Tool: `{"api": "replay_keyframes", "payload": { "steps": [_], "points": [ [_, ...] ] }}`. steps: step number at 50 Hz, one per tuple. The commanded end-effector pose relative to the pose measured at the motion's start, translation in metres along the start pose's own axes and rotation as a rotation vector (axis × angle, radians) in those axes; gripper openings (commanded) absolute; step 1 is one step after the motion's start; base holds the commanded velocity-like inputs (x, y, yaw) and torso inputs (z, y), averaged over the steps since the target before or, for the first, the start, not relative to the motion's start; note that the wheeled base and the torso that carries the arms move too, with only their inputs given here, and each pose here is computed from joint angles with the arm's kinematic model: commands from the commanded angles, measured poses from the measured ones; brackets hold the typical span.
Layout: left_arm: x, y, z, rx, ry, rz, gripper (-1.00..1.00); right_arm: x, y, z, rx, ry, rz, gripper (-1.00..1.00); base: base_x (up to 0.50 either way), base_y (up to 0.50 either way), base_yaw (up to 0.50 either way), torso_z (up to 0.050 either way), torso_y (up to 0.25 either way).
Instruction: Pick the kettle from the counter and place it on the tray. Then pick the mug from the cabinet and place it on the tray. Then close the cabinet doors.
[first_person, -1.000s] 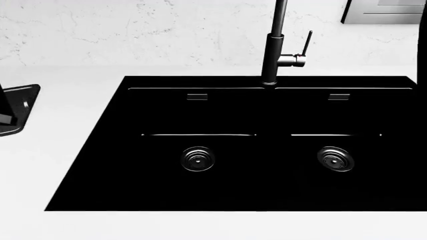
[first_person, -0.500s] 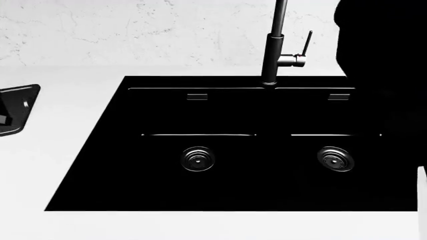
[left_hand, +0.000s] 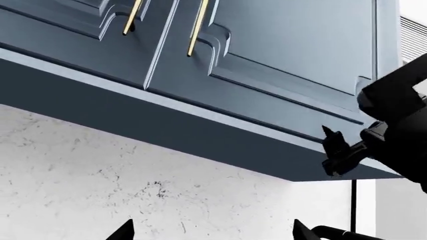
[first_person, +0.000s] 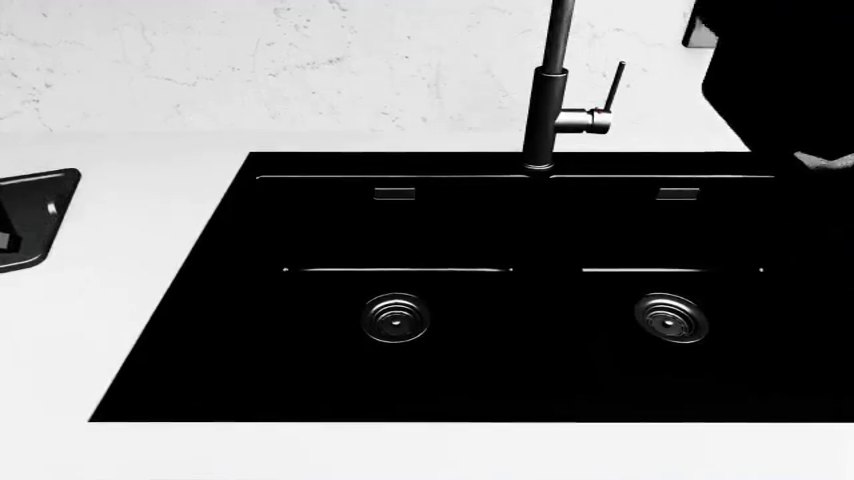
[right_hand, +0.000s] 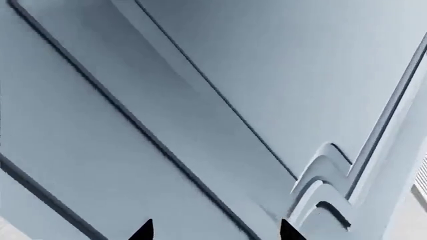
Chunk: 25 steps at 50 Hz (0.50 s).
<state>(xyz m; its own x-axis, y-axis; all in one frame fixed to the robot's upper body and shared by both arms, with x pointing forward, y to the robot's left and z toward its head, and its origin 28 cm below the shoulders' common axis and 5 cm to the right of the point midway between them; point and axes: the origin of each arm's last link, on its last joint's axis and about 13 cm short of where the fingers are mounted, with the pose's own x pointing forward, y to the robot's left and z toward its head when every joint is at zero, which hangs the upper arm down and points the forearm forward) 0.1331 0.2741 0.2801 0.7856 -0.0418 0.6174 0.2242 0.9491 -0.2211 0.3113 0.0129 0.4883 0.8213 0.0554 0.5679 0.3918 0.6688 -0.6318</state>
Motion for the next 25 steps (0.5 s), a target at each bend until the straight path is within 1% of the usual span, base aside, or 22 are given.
{"api": "replay_keyframes", "payload": {
  "steps": [1, 6, 12, 15, 21, 25],
  "points": [
    [0.0, 0.0, 0.0, 0.0, -0.001, -0.001, 1.0, -0.01, -0.052, 0.0, 0.427, 0.081, 0.082, 1.0, 0.0, 0.0, 0.0, 0.0, 0.0],
    [0.0, -0.001, 0.001, -0.001, 0.0, -0.006, 1.0, -0.046, -0.079, 0.017, 0.492, -0.034, 0.084, 1.0, 0.0, 0.0, 0.0, 0.0, 0.0],
    [0.0, -0.003, 0.002, -0.001, 0.002, -0.013, 1.0, -0.089, -0.102, 0.018, 0.562, -0.113, 0.09, 1.0, 0.0, 0.0, 0.0, 0.0, 0.0],
    [0.0, -0.004, 0.003, -0.001, 0.002, -0.016, 1.0, -0.109, -0.107, 0.011, 0.575, -0.132, 0.09, 1.0, 0.0, 0.0, 0.0, 0.0, 0.0],
    [0.002, -0.008, 0.005, 0.003, 0.003, -0.028, 1.0, -0.147, -0.111, -0.008, 0.587, -0.148, 0.097, 1.0, 0.0, 0.0, 0.0, 0.0, 0.0],
    [0.002, -0.009, 0.006, 0.007, 0.0, -0.032, 1.0, -0.18, -0.114, -0.022, 0.585, -0.163, 0.082, 1.0, 0.0, 0.0, 0.0, 0.0, 0.0]
  ]
}}
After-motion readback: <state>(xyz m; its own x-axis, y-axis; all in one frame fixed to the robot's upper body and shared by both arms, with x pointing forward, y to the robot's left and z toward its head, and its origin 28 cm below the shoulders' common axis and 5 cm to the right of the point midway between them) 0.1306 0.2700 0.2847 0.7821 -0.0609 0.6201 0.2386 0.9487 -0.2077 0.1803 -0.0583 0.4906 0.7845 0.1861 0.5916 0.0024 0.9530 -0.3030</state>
